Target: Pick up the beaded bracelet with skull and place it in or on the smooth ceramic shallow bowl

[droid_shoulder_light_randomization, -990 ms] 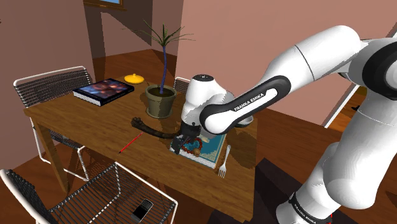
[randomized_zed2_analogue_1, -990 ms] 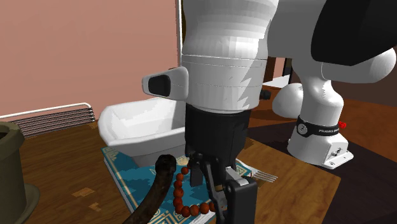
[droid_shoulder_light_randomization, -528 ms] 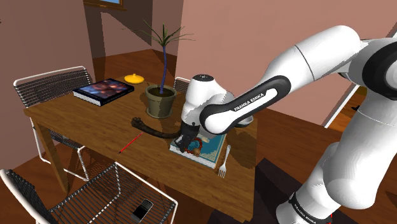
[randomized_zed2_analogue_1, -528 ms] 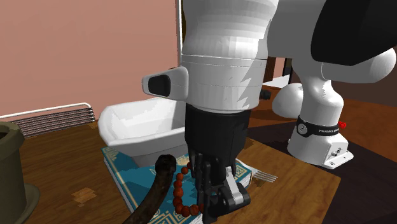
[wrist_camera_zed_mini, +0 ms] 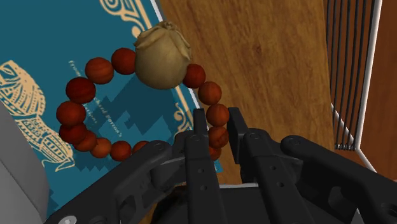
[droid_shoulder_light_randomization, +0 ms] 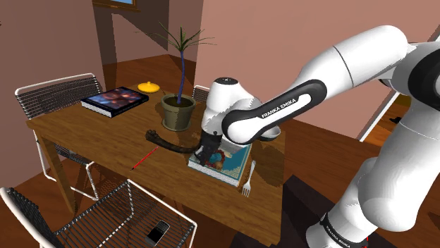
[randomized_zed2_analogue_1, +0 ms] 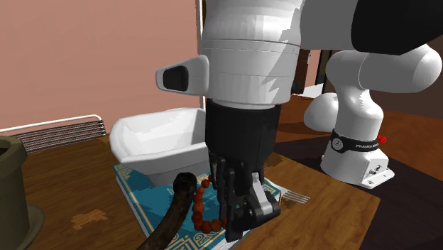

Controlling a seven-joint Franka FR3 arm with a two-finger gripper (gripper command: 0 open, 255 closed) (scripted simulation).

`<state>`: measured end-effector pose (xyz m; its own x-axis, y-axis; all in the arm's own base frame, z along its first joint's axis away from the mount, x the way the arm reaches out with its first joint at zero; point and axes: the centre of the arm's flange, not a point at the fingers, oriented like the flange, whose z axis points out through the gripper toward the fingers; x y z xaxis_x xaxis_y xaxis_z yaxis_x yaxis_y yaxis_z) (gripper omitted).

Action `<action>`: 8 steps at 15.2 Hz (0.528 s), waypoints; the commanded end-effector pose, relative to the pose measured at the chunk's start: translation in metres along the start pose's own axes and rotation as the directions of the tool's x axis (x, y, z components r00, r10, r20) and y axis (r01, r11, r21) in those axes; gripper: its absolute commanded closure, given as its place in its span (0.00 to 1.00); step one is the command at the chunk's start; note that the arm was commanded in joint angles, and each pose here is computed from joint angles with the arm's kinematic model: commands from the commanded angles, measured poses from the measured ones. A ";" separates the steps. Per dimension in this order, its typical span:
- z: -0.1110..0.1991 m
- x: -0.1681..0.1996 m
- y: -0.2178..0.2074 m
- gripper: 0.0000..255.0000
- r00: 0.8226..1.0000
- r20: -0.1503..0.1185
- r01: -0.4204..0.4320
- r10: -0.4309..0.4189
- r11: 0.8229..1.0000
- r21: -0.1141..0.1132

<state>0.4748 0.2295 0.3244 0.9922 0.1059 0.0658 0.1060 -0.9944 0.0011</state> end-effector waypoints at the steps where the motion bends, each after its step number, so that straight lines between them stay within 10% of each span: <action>1: -0.010 0.000 0.000 1.00 1.000 0.000 0.000 0.000 1.000 0.000; 8: -0.047 0.002 0.000 1.00 1.000 0.000 0.000 0.000 1.000 0.000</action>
<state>0.4741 0.2290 0.3658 0.9922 0.1058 0.0656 0.1060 -0.9944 0.0011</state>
